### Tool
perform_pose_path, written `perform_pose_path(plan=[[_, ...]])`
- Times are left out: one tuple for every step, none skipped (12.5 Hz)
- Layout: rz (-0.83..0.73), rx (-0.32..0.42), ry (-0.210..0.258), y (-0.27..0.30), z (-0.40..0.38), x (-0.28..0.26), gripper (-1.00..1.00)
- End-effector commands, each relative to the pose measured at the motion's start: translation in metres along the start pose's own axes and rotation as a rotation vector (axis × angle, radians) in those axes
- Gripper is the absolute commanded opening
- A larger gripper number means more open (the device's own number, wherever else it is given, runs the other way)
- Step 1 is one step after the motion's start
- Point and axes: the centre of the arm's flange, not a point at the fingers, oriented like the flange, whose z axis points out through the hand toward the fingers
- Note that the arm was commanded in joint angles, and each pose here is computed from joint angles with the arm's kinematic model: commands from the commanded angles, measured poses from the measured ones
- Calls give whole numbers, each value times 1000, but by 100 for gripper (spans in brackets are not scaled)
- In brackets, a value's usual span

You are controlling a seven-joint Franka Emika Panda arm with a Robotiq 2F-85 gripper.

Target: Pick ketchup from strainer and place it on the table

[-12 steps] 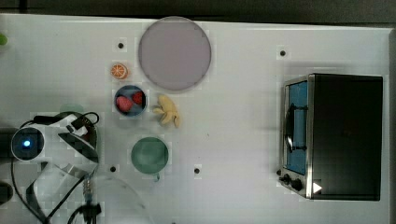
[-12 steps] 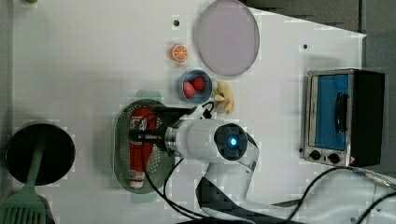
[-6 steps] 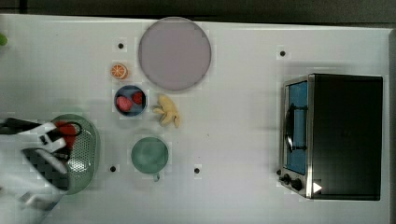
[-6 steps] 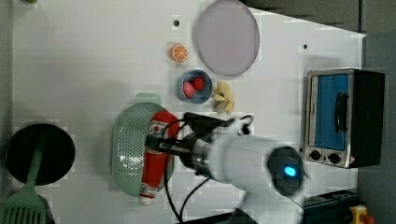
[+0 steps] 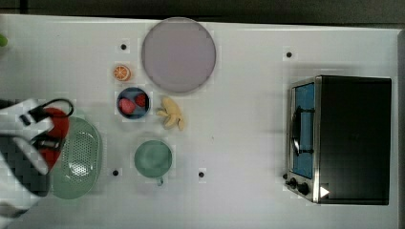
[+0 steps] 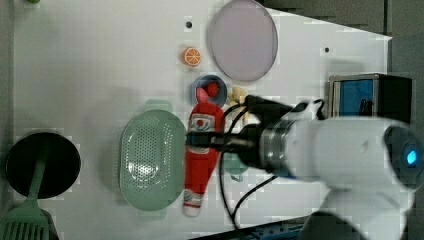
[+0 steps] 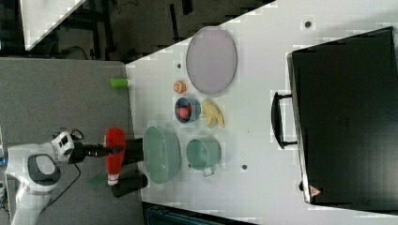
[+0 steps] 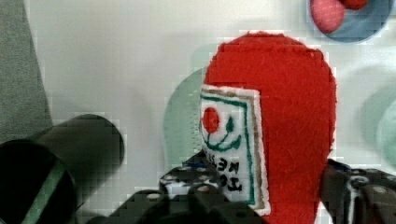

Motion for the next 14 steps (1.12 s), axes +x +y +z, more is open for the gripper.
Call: perform_pose_path(plan=[[19, -4, -28, 101, -14, 95, 18], [33, 0, -14, 124, -21, 113, 18], [51, 1, -3, 150, -26, 130, 18], [67, -2, 2, 178, -27, 145, 18], [79, -7, 4, 207, -27, 158, 18], [89, -13, 5, 236, -27, 169, 18], [98, -19, 5, 266, -26, 179, 18], [111, -24, 0, 296, -24, 187, 18], [128, -31, -12, 323, -17, 192, 18], [157, -38, -28, 349, -8, 194, 18], [192, -45, -43, 370, 2, 194, 18], [219, -50, -50, 386, 11, 193, 18], [238, -53, -55, 398, 23, 189, 18], [247, -52, -47, 405, 36, 186, 18]])
